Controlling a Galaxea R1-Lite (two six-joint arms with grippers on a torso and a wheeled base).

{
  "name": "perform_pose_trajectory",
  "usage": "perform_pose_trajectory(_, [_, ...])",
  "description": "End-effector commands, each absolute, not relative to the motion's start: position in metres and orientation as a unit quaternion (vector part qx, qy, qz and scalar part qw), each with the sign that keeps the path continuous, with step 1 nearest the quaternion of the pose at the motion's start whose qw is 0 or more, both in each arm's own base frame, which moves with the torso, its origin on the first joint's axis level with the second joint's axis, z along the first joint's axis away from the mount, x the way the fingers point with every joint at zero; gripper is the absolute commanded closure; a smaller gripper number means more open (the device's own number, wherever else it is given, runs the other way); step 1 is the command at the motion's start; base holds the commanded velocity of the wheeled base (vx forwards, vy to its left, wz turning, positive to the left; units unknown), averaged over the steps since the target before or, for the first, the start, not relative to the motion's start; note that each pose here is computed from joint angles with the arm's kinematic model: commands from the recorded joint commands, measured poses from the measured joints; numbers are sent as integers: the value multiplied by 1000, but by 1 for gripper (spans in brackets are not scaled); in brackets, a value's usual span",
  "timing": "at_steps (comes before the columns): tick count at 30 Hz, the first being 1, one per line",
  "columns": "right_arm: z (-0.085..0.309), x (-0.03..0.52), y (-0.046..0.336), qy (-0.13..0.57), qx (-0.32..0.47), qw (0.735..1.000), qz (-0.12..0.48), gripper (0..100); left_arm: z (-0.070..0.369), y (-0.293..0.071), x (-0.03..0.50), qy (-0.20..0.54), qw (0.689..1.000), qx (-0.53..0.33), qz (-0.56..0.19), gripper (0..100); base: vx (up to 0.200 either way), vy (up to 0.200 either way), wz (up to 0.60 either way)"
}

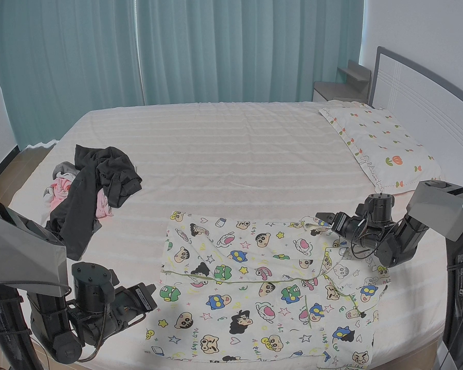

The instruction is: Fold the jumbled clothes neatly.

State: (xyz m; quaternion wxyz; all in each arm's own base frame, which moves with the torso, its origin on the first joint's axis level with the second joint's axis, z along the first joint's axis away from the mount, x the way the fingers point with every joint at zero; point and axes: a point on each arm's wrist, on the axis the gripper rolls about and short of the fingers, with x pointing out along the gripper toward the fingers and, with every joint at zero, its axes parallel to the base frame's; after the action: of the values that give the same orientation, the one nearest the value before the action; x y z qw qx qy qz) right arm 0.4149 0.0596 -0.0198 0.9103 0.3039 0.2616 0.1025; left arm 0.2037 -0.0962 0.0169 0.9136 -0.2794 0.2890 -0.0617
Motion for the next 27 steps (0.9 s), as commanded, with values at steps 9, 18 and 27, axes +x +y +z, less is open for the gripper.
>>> perform_pose_trajectory(9, [-28, 436, 71, 289, 332, 893, 94, 0, 17, -97, 204, 284, 915, -280, -64, 100, 0, 0, 0])
perform_pose_trajectory(18, [-39, 449, 74, 296, 327, 895, 69, 0, 18, -97, 205, 282, 915, -280, -65, 100, 0, 0, 0])
perform_pose_trajectory(27, [-28, 485, 74, 211, 329, 919, 44, 0, 17, -97, 206, 283, 916, -279, -62, 100, 0, 0, 0])
